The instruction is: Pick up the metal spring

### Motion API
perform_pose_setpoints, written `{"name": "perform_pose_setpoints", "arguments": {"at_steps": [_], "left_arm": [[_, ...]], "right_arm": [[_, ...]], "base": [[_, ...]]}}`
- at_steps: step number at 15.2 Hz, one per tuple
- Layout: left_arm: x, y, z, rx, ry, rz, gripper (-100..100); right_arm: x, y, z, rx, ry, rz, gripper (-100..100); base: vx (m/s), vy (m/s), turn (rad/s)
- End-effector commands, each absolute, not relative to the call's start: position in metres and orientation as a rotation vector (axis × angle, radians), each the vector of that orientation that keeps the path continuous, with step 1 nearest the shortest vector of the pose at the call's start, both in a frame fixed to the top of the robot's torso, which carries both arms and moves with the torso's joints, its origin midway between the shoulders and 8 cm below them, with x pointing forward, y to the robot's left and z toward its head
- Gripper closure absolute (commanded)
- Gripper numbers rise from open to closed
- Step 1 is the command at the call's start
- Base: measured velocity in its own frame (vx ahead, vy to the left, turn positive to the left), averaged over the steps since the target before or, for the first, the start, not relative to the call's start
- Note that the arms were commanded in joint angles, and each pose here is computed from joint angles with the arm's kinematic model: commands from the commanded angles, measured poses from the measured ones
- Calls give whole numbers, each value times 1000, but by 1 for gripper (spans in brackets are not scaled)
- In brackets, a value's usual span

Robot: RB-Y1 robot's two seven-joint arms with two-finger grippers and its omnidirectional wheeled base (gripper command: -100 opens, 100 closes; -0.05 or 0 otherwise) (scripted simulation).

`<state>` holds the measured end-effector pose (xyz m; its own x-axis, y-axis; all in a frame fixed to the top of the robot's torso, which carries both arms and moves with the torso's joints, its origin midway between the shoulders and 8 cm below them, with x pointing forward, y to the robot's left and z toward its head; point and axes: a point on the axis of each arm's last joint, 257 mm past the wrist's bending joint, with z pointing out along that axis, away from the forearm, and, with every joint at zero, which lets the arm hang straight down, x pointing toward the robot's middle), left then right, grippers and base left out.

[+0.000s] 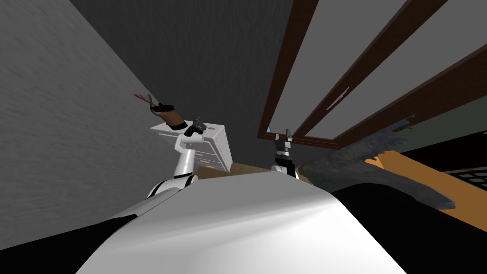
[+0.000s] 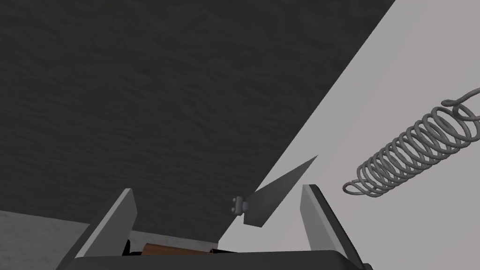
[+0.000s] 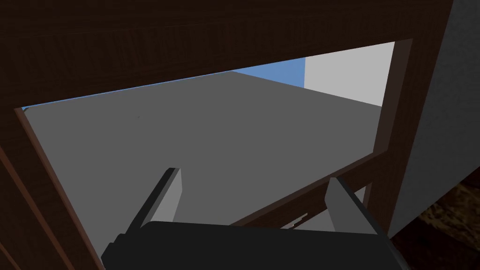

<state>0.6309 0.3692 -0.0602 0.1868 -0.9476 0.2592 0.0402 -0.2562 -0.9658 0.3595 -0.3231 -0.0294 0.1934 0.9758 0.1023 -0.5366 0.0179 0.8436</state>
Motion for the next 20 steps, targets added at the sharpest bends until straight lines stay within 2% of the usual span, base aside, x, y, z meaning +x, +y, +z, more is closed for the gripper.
{"name": "perform_pose_setpoints", "arguments": {"at_steps": [1,20], "left_arm": [[641,376,-64,-1540,905,-1243,-100],[682,380,-62,-1945,860,-1149,-100]], "right_arm": [[360,-323,-29,911,617,1298,0],[360,-323,-29,911,617,1298,0]], "base": [[-10,-1,-93],[-12,7,-61]]}}
